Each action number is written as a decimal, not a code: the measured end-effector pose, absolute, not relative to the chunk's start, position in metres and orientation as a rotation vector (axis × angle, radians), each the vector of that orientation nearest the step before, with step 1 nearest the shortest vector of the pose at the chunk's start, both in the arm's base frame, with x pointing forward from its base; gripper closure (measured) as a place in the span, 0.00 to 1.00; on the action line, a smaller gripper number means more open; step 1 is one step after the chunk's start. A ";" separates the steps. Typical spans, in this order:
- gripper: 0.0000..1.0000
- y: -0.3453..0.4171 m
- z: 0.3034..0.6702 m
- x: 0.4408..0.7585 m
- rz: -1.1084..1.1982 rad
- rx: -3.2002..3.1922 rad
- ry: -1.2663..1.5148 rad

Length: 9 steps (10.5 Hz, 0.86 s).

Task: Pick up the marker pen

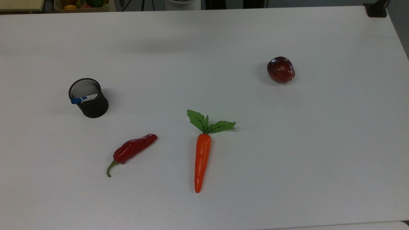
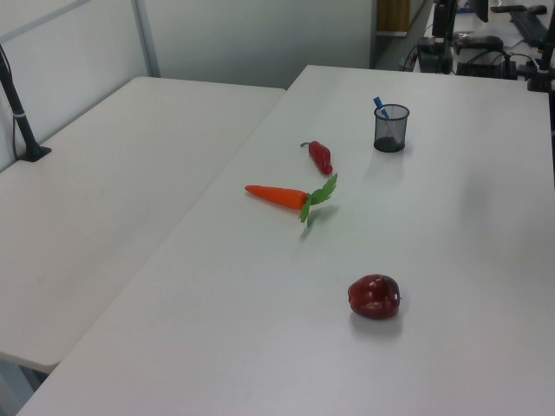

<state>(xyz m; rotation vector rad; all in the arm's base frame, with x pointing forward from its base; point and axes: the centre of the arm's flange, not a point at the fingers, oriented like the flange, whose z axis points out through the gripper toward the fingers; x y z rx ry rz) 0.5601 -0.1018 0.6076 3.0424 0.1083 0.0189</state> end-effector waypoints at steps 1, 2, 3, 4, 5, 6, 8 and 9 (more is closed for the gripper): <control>0.00 -0.115 0.605 0.564 0.056 3.036 0.090; 0.00 -0.130 0.597 0.573 0.102 3.026 0.068; 0.00 -0.142 0.587 0.582 0.134 3.017 0.047; 0.00 -0.157 0.574 0.593 0.179 3.002 0.021; 0.00 -0.166 0.562 0.602 0.209 2.991 0.007; 0.00 -0.174 0.549 0.611 0.239 2.981 -0.001; 0.00 -0.180 0.520 0.630 0.292 2.979 -0.019; 0.00 -0.182 0.507 0.639 0.329 2.983 -0.077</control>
